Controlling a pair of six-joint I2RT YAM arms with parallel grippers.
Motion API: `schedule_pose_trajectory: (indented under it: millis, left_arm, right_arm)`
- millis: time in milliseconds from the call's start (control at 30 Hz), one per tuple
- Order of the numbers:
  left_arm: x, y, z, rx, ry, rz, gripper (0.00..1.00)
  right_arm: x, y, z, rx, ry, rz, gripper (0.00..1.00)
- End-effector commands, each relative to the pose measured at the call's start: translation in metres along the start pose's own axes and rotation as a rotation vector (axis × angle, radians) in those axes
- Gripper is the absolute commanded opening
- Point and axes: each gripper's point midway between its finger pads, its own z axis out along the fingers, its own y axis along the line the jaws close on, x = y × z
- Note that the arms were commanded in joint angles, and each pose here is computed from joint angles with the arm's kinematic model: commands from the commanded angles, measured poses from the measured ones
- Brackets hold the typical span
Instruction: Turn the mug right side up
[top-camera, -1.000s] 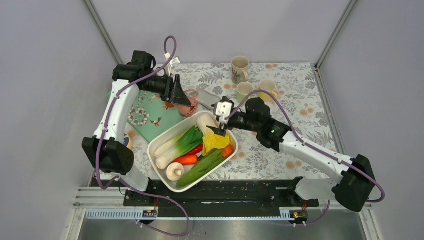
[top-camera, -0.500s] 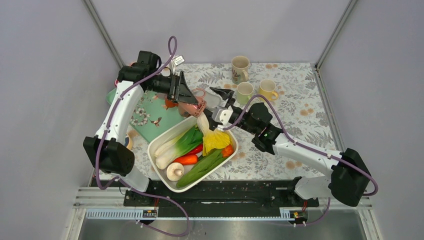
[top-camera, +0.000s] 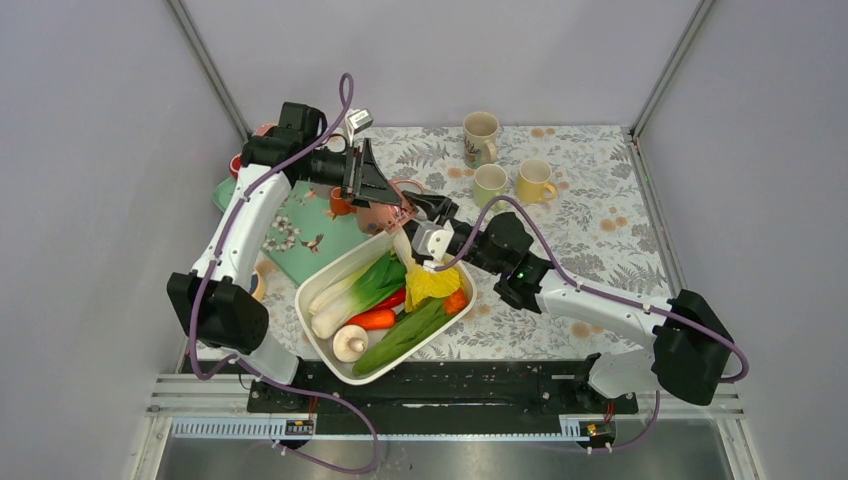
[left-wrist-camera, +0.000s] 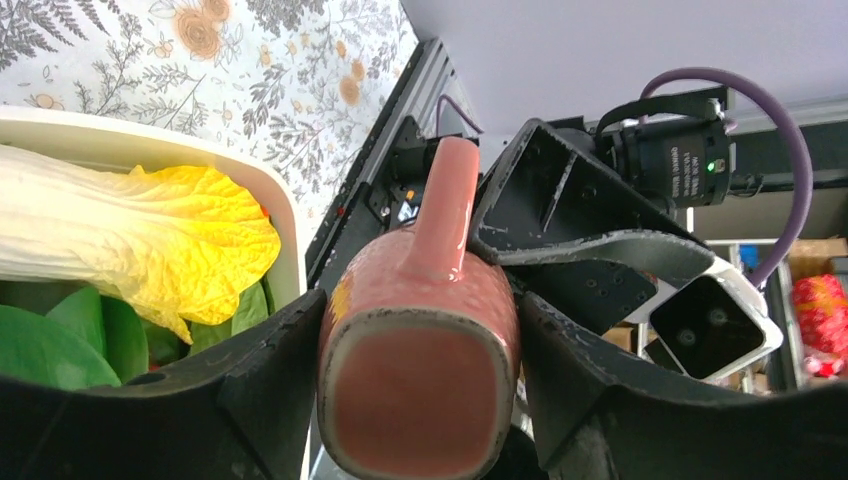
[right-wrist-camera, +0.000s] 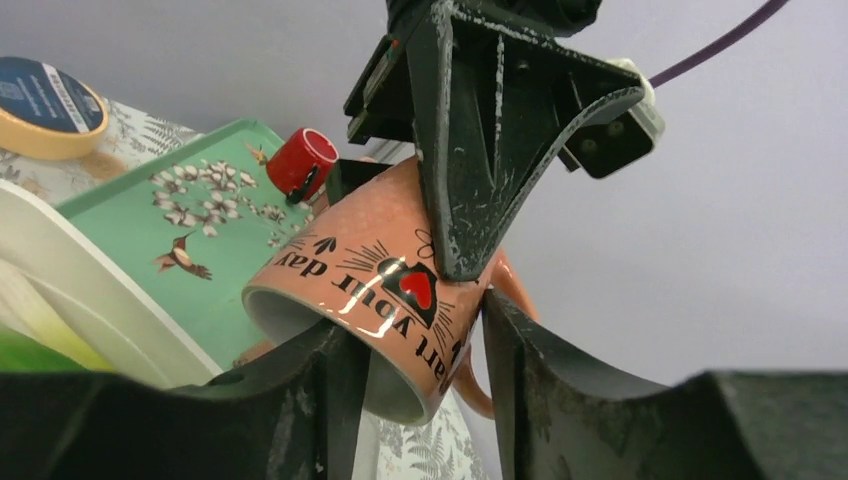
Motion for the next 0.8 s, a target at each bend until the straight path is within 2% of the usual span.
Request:
schedule_pose_trajectory:
  millis: [0, 167, 300, 333, 400, 467, 500, 567, 667, 767]
  left_arm:
    - [0.0, -0.027, 0.0, 0.068, -0.012, 0.071, 0.0]
    - [0.005, -0.024, 0.003, 0.073, -0.003, 0.05, 0.0]
    - [0.002, -0.018, 0.003, 0.049, -0.011, 0.059, 0.0]
    - [0.0, -0.015, 0.003, 0.033, -0.018, 0.062, 0.13]
    - [-0.008, -0.005, 0.0, -0.019, -0.044, 0.069, 0.57]
    - [-0.022, 0.007, -0.008, -0.094, -0.091, 0.09, 0.9]
    - [-0.03, 0.015, -0.014, -0.144, -0.118, 0.104, 0.98]
    - [-0.047, 0.035, -0.03, -0.278, -0.186, 0.147, 0.99]
    - [-0.071, 0.054, -0.054, -0.469, -0.28, 0.245, 0.99]
    - [-0.092, 0.073, -0.084, -0.699, -0.367, 0.344, 0.99]
  right_arm:
    - [-0.037, -0.043, 0.012, 0.165, -0.096, -0.007, 0.46]
    - [-0.038, -0.051, 0.013, 0.201, -0.089, 0.046, 0.23]
    - [-0.028, -0.078, 0.005, 0.348, -0.015, 0.129, 0.0]
    - [-0.023, -0.084, 0.002, 0.38, 0.019, 0.151, 0.0]
    - [-0.012, -0.087, -0.001, 0.39, 0.097, 0.169, 0.0]
    - [0.001, -0.085, -0.003, 0.383, 0.195, 0.208, 0.0]
    - [0.008, -0.087, -0.005, 0.389, 0.249, 0.231, 0.0]
    - [0.028, -0.087, -0.013, 0.406, 0.39, 0.272, 0.0]
    - [0.045, -0.087, -0.023, 0.387, 0.526, 0.343, 0.0]
    - [0.073, -0.081, -0.04, 0.357, 0.688, 0.476, 0.0]
